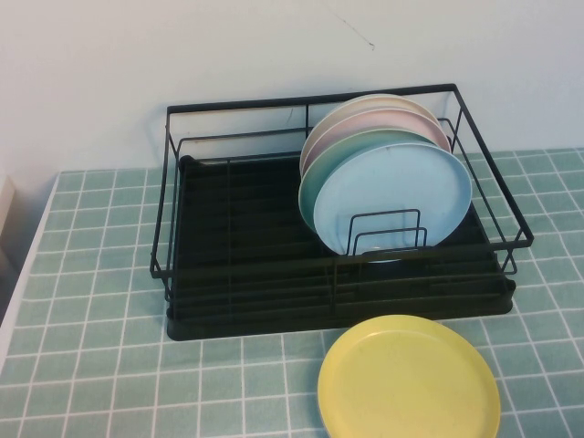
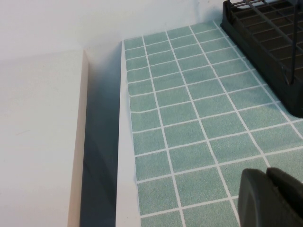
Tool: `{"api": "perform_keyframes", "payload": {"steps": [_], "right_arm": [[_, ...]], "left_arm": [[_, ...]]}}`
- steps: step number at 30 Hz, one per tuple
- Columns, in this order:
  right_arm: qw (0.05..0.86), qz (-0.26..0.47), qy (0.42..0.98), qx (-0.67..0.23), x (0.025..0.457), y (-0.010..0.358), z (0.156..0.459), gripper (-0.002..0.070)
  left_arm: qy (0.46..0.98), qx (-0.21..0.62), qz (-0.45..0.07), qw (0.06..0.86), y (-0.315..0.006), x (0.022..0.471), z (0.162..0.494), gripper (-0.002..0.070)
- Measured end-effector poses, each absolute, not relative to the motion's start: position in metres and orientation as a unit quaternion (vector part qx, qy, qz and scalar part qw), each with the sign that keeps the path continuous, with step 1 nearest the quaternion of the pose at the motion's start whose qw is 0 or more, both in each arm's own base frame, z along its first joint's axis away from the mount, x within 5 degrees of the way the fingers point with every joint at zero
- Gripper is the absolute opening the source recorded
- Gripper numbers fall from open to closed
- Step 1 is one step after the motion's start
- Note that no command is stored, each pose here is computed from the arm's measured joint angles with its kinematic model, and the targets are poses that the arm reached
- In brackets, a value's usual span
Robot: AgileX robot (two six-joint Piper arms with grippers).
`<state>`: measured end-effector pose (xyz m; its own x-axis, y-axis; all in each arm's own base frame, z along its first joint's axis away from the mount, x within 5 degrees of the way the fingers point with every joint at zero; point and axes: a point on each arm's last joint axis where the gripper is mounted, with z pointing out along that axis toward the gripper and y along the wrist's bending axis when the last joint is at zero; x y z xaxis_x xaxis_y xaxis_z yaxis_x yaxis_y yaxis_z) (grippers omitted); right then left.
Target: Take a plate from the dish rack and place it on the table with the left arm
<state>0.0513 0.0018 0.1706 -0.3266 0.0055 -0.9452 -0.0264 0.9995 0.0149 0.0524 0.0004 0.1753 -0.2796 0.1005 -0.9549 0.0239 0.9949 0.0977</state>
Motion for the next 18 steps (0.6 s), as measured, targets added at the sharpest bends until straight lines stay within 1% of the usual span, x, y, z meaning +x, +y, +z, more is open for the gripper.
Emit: {"api": "perform_keyframes", "payload": {"steps": [5,9,14,18], "right_arm": [[0.58,0.014,0.814,-0.006,0.051,0.002,0.171,-0.0001],[0.58,0.014,0.814,-0.006,0.051,0.002,0.171,-0.0001],[0.58,0.014,0.814,-0.006,0.051,0.002,0.171,-0.0001],[0.58,0.014,0.814,-0.006,0.051,0.002,0.171,-0.0001]], "left_arm": [[0.793,0.038,0.031,0.607,0.0,0.053,0.177,-0.0004],[0.765,0.03,0.023,0.643,0.0,0.055,0.184,-0.0004],[0.678,-0.01,-0.01,0.735,0.0,0.056,0.207,-0.0004],[0.593,-0.052,-0.039,0.802,0.003,0.052,0.226,-0.0004]]}}
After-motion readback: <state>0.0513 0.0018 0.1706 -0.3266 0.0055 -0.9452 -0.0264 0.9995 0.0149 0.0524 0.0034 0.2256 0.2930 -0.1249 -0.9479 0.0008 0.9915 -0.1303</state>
